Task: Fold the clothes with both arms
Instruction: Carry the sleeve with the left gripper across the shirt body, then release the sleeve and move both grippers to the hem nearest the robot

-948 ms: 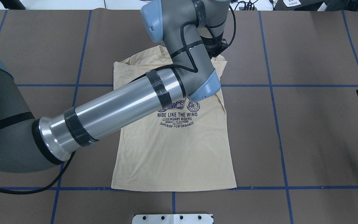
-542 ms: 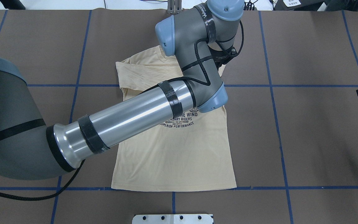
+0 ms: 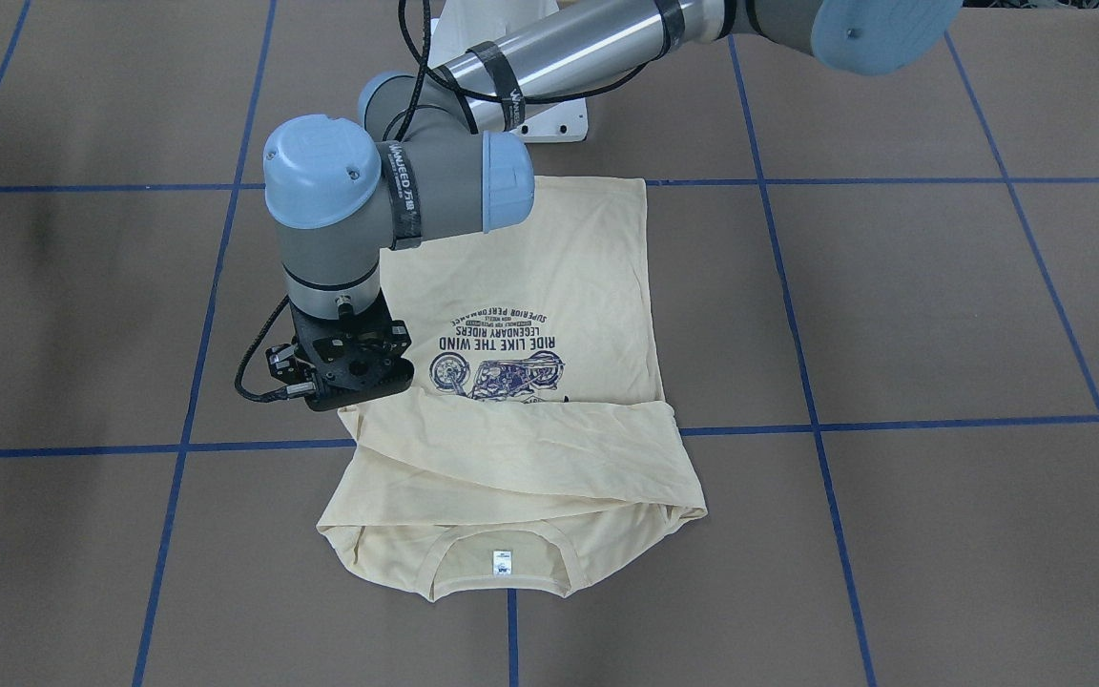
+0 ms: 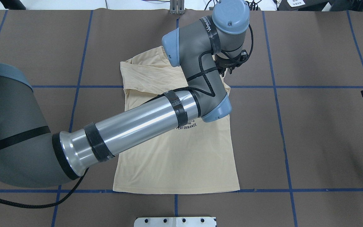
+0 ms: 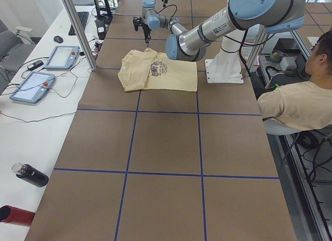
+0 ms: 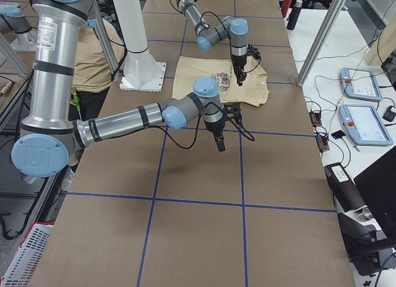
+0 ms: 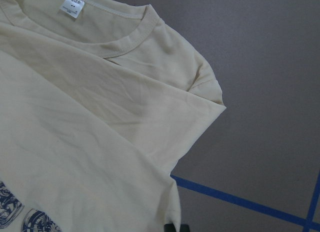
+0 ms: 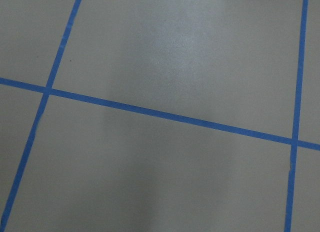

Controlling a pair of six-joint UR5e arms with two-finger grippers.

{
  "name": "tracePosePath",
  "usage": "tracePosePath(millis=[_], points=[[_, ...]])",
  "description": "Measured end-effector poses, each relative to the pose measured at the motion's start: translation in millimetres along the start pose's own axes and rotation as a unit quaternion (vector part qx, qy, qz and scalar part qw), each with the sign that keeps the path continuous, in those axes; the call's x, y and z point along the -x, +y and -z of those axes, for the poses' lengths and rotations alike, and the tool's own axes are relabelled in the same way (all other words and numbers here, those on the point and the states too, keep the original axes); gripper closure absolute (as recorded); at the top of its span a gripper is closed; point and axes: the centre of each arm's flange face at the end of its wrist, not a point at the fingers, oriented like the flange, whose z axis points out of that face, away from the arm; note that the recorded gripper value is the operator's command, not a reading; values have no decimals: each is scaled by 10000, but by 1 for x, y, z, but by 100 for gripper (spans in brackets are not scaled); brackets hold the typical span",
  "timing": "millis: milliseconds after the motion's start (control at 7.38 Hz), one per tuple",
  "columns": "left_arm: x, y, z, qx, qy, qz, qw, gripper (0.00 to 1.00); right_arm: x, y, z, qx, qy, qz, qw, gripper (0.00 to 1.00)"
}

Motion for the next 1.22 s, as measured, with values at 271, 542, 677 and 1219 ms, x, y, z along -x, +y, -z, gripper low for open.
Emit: tracePosePath(millis=[271, 542, 677, 1219], points=[[24, -22, -11, -91, -2, -277, 9996, 69, 0, 0, 0, 2, -2, -1, 10000, 0], [69, -41, -17, -178, 46, -557, 9983, 0, 4, -2, 1, -28, -30, -93, 9999, 0], [105, -39, -10, -196, 125, -795, 9966, 0, 13, -6, 2, -76, -100, -236, 9996, 0], [301, 18, 83, -230, 326, -1526, 9875, 0, 149, 2, 11, -190, -674, -967, 9928, 0]])
